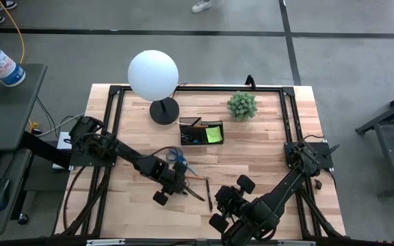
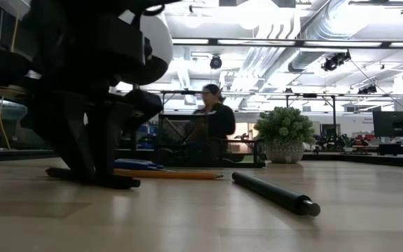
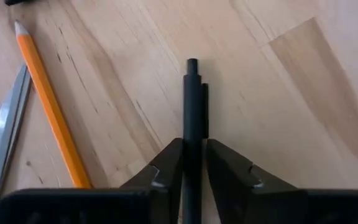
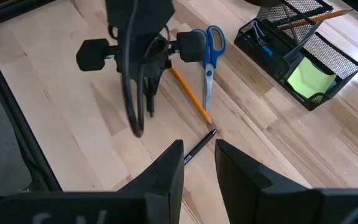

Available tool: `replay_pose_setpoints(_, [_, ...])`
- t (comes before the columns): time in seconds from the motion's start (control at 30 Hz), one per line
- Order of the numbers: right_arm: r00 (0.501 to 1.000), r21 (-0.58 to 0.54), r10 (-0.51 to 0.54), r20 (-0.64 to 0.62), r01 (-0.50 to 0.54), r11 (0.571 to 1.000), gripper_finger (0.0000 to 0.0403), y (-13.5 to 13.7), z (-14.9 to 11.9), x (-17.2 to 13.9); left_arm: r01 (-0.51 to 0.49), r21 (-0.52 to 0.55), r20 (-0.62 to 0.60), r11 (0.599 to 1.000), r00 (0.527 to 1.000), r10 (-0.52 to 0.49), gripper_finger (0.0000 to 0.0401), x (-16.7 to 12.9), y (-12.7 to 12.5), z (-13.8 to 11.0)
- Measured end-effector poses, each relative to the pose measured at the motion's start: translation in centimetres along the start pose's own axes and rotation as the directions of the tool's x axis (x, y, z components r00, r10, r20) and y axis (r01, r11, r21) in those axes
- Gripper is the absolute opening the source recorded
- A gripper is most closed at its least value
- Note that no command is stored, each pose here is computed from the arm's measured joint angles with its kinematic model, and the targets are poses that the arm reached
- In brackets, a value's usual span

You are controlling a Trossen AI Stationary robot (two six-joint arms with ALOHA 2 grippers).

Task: Pick and place office supplies into organizer
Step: Put the left black pen into the desk organizer

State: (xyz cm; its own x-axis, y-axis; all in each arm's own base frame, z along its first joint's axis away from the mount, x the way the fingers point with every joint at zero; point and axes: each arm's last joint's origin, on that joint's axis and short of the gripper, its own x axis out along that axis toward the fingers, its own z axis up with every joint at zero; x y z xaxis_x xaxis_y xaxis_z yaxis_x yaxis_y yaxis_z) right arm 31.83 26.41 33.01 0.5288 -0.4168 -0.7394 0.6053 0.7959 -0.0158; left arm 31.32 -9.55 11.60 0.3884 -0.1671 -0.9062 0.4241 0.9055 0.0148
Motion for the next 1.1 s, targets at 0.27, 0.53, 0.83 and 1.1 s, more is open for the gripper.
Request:
replay_pose_setpoints(0.27, [1.0,0.0,0.0,0.001,0.0,1.0,0.0082,0.0,0.0,0.0,-0.029,-0.029,-0.007,0.999,1.0,0.029,0.0015,0.1,-0.2,0.0])
replay_pose_setpoints(0.53, [1.0,-0.001,0.0,0.001,0.0,1.0,0.0082,0.0,0.0,0.0,-0.043,-0.031,-0.011,0.999,0.999,0.042,0.0007,-1.1,-0.3,0.0])
replay_pose_setpoints(0.83, [1.0,-0.003,0.003,-0.003,-0.003,1.0,0.0082,0.0,-0.1,-0.1,-0.079,-0.012,-0.036,0.997,0.996,0.079,0.0005,-3.8,0.1,2.6])
replay_pose_setpoints(1.1, [0.999,0.011,0.029,-0.037,-0.029,1.0,0.0082,0.3,-1.0,-0.9,-0.123,-0.023,0.005,0.992,0.992,0.123,0.0003,-5.7,1.5,4.8])
